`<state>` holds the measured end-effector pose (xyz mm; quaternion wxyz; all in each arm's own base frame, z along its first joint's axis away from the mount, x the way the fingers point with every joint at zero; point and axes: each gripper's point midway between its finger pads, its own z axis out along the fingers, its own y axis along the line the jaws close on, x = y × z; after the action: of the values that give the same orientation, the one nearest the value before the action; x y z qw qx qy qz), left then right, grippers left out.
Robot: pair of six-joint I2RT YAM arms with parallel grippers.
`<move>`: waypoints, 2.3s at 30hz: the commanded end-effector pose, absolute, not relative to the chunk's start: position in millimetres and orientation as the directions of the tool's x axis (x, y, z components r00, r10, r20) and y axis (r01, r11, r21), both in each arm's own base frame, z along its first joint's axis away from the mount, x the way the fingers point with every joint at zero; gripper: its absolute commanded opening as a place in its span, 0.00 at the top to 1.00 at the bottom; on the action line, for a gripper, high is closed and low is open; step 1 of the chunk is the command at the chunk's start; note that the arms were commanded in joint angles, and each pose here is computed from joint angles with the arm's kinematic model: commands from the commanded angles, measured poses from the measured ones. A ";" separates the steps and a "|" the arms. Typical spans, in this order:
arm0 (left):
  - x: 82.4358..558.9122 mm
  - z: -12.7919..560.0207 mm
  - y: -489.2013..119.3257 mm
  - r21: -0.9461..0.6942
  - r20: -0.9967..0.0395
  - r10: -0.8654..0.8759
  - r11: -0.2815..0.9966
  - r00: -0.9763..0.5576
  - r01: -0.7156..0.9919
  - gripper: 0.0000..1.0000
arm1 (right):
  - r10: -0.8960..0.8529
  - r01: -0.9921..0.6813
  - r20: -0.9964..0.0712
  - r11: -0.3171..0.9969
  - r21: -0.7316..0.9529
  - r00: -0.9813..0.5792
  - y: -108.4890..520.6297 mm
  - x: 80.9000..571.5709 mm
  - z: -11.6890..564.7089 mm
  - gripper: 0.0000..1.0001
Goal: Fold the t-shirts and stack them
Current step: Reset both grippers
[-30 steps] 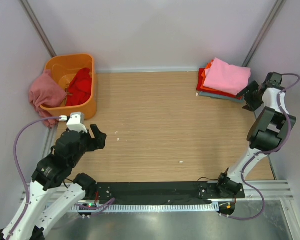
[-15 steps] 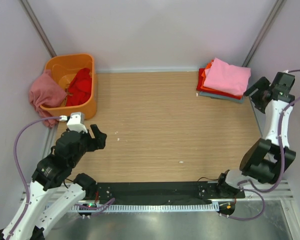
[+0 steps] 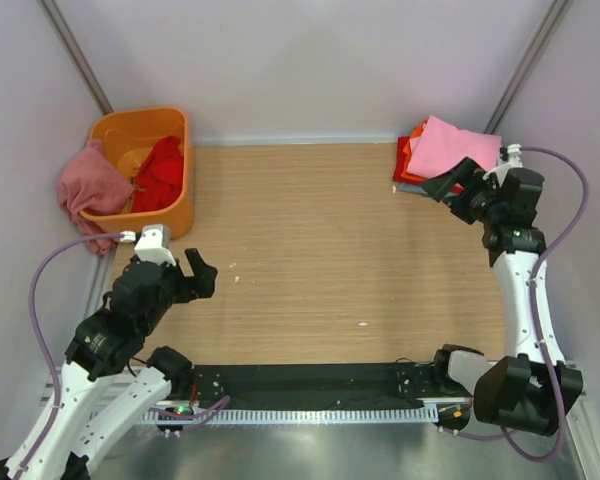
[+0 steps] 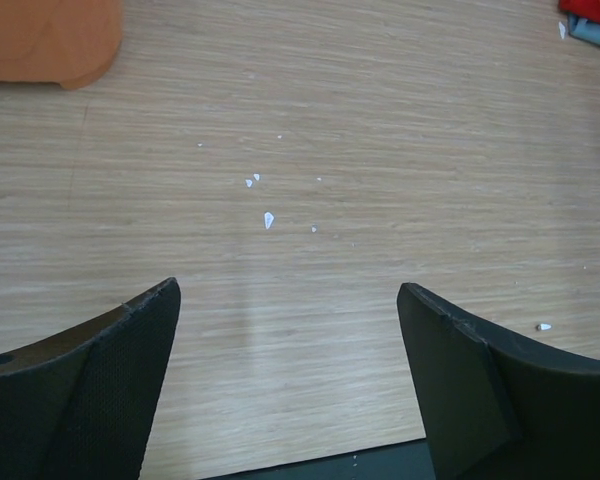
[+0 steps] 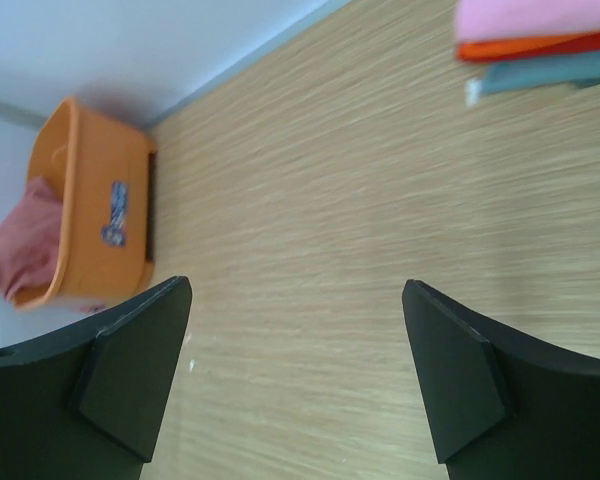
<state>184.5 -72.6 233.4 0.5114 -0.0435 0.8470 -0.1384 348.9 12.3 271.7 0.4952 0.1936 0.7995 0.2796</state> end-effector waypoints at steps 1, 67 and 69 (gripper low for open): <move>192.2 238.2 -73.0 -0.273 -0.868 -0.215 0.960 -0.447 0.068 0.08 | 0.569 -0.201 -0.722 0.713 0.672 -0.395 65.5 339.8 306.7 0.07; 340.0 150.8 50.4 -0.212 -0.950 -0.278 0.908 -0.143 -0.361 0.00 | 0.547 0.154 -0.819 0.836 0.526 -0.174 64.5 273.2 290.0 0.00; 341.8 145.6 55.3 -0.233 -0.944 -0.300 0.902 -0.137 -0.364 0.00 | 0.552 0.146 -0.816 0.833 0.533 -0.172 65.3 272.2 290.9 0.00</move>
<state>331.1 50.0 138.6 0.5926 -0.2048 0.7775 0.0484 272.6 63.5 282.5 0.5880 0.2302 0.7602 0.1530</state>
